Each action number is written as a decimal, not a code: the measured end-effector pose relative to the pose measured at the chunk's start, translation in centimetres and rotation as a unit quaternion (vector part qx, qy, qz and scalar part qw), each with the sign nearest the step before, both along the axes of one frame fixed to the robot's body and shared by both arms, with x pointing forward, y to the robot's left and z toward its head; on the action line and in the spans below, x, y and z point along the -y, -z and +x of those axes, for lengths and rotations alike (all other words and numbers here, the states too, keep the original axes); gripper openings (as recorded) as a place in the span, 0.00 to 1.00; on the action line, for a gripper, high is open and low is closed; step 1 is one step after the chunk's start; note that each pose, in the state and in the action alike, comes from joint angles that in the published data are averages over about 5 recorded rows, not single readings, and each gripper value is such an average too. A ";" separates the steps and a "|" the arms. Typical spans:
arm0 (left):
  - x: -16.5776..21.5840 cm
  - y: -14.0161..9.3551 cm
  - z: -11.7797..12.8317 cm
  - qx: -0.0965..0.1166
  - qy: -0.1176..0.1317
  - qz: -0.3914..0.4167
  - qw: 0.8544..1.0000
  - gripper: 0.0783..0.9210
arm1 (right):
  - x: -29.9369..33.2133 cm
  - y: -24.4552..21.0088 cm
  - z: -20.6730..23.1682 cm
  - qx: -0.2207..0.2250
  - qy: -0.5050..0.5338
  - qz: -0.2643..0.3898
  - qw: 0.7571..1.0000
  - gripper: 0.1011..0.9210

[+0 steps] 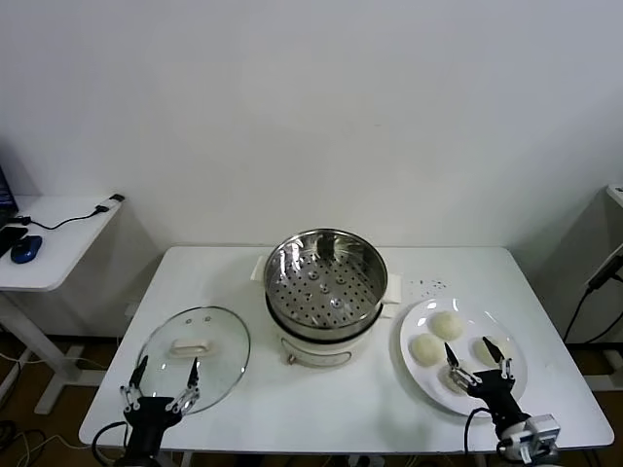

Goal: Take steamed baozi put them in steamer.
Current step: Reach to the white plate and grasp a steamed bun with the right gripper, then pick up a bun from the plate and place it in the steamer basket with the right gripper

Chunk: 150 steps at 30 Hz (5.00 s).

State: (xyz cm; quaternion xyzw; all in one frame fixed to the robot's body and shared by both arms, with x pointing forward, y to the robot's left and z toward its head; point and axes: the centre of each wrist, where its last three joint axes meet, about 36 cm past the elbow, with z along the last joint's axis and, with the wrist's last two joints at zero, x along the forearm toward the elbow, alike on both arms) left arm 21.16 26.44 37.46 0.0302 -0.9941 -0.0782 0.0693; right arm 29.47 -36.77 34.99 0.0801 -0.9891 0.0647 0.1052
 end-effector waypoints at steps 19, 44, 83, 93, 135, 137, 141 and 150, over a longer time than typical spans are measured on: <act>0.0 -0.4 -0.6 -0.001 0.006 0.005 1.000 0.88 | 8.5 -9.4 15.2 -0.166 -0.301 -0.293 0.892 0.88; -0.3 0.1 -0.5 -0.007 -0.001 0.007 1.000 0.88 | 6.1 -14.8 32.5 -0.357 -0.433 -0.431 0.706 0.88; -0.5 0.2 -0.1 -0.013 -0.003 0.016 1.000 0.88 | 1.7 -9.6 36.5 -0.401 -0.457 -0.429 0.668 0.60; -0.5 0.2 -0.2 -0.014 -0.002 0.016 1.000 0.88 | 1.7 -13.4 37.6 -0.370 -0.482 -0.452 0.652 0.59; -0.4 0.3 -0.5 -0.018 -0.002 0.015 1.000 0.88 | -31.9 -27.6 41.7 0.025 -0.672 -0.725 0.146 0.60; -0.4 0.3 -0.5 -0.018 -0.002 0.015 1.000 0.88 | -32.4 -26.7 41.9 0.023 -0.674 -0.724 0.143 0.60; -0.5 0.4 -0.5 -0.020 -0.003 0.015 1.000 0.88 | -33.2 -25.1 42.3 0.019 -0.677 -0.722 0.139 0.60; -0.4 0.6 -0.6 -0.023 -0.004 0.013 1.000 0.88 | -33.5 -23.1 42.8 0.015 -0.682 -0.718 0.142 0.65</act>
